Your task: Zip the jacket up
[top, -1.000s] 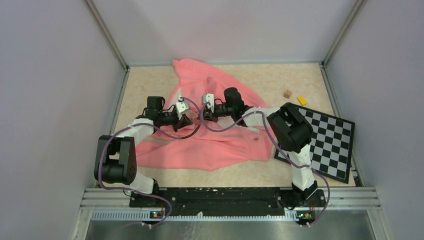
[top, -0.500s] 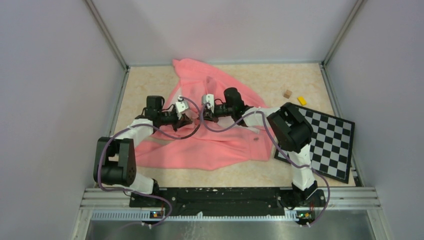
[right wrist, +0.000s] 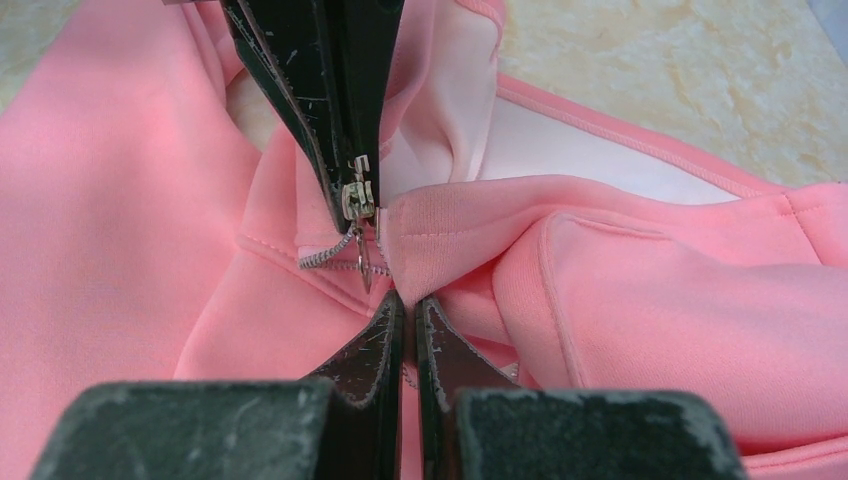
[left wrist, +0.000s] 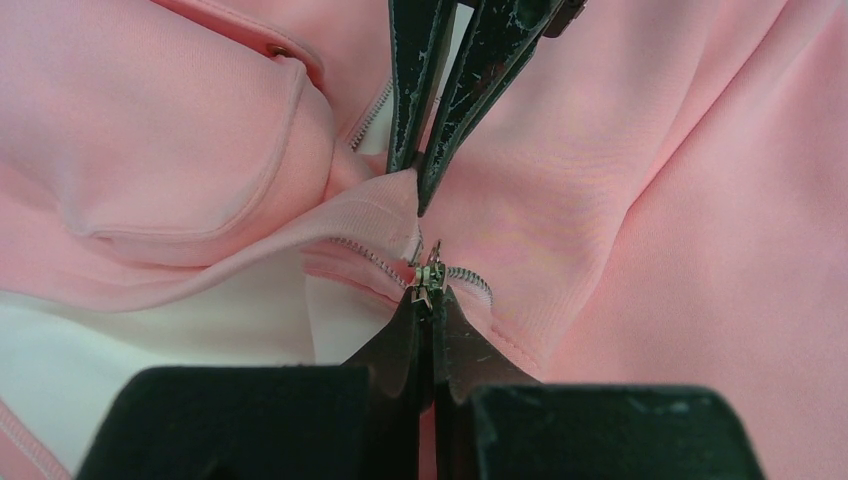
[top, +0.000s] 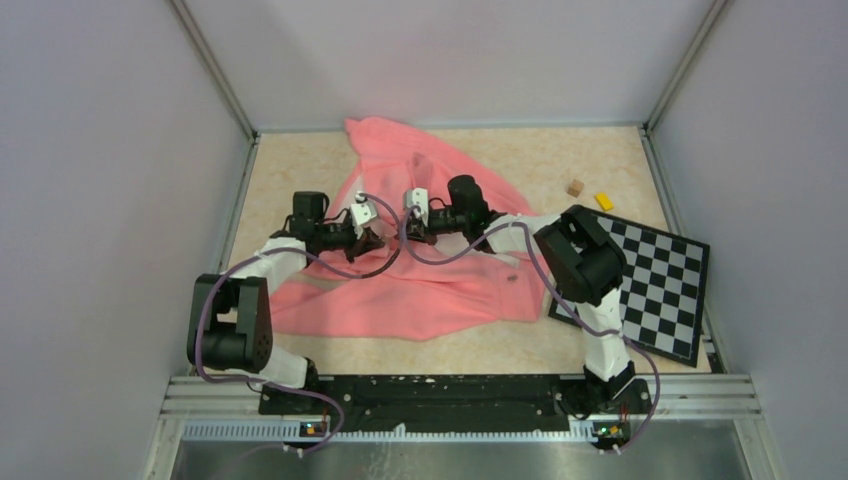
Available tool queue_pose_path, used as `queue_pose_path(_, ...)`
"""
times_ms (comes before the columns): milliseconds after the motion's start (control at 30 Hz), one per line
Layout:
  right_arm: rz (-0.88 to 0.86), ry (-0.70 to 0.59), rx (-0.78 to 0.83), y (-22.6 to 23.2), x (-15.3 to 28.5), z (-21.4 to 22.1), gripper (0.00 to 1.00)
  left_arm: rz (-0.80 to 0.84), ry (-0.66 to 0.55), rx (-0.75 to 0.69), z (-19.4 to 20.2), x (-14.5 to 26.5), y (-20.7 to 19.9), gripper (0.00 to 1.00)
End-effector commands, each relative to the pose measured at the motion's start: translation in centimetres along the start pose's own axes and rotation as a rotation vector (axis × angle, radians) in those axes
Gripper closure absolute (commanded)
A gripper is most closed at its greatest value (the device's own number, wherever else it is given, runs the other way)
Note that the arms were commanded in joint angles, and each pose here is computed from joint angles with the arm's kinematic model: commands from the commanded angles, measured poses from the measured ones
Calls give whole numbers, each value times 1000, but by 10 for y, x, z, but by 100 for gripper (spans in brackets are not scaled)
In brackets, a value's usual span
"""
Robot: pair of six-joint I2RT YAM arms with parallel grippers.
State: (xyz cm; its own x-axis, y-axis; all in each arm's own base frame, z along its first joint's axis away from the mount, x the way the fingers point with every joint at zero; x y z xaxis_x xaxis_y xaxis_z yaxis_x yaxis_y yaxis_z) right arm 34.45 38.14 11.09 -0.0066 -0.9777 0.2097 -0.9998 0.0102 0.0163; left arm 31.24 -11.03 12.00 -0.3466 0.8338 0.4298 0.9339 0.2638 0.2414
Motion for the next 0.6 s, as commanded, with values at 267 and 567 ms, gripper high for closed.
queue_pose_path(267, -29, -6, 74, 7, -5, -11, 100, 17, -33, -5, -6, -1, 4, 100)
queue_pose_path(567, -29, -23, 89, 10, -4, -14, 100, 22, -23, 11, -2, -3, 5, 100)
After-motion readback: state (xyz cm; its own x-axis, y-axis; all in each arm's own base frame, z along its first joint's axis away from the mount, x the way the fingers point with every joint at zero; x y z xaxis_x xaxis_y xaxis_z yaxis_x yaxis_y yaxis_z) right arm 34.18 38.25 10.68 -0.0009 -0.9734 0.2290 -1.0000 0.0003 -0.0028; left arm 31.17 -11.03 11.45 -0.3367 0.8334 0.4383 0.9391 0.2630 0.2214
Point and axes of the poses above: each gripper's point midway between its finger pads, its own x axis back along the fingers, its own y axis along the line the jaws close on, z = x × y, the point moved 5 cm from there along x, back along the fingers, and after that the axes turned 12 degrees about -x, right-handed, at the moved point
